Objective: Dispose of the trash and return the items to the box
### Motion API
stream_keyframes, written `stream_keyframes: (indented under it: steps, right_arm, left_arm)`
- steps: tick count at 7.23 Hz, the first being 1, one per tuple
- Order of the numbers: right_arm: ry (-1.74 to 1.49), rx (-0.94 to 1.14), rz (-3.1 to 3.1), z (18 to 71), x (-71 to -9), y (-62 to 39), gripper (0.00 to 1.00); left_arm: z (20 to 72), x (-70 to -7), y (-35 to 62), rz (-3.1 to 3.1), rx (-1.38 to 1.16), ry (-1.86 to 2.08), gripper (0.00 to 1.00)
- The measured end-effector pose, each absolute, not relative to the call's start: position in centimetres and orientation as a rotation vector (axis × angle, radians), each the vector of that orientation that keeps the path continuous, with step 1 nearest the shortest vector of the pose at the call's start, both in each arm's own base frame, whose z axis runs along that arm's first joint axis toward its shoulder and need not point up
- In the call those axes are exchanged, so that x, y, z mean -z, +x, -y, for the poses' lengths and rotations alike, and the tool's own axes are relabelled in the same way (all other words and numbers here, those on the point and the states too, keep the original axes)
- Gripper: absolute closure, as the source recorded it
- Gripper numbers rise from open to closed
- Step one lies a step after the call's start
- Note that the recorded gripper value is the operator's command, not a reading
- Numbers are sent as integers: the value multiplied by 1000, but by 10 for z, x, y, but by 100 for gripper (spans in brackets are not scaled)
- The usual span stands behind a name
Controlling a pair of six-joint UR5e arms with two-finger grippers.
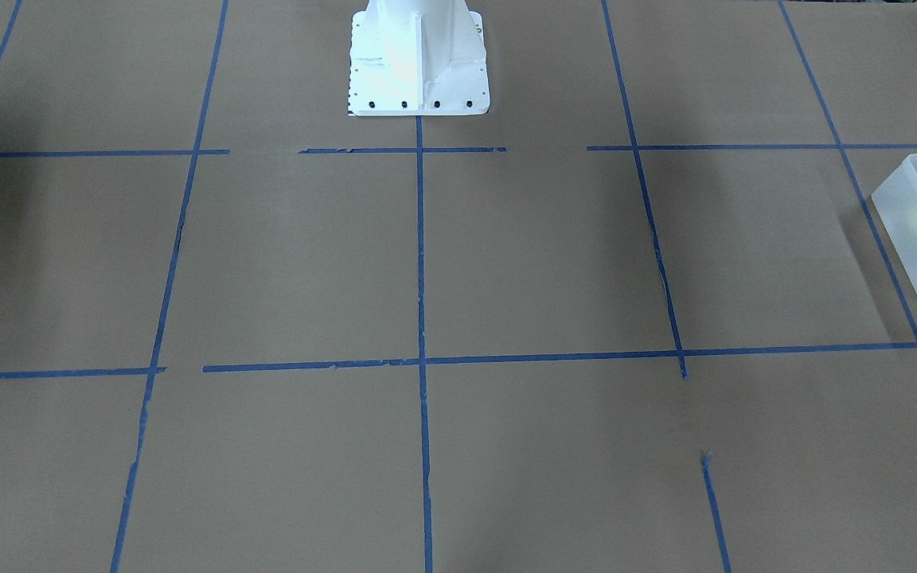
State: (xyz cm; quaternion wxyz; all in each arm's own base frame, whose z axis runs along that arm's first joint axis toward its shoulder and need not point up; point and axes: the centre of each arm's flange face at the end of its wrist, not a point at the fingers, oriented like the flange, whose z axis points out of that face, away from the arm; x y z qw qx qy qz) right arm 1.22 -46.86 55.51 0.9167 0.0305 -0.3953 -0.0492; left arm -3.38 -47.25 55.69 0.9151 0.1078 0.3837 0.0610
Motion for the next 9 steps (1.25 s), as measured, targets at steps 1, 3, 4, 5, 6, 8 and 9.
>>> stream_keyframes:
  steps: [1,3,4,5,6,8,9]
  right_arm:
    - [64,102,814,469,-555,12,0]
    - [66,103,815,470,-553,11,0]
    - [68,104,815,471,-553,11,0]
    - [68,104,815,471,-553,11,0]
    - [68,103,815,471,-553,11,0]
    - [68,103,815,471,-553,11,0]
    - [68,103,815,471,-553,11,0]
  left_arm:
    - [473,-556,-34,-790,-126,221,0]
    - [472,-559,-34,-788,-124,216,0]
    - [471,-560,-34,-788,-123,214,0]
    - [470,-560,-34,-789,-122,213,0]
    - [470,-560,-34,-789,-122,213,0]
    - [470,-561,-34,-790,-122,212,0]
    - [470,-562,-34,-790,-120,210,0]
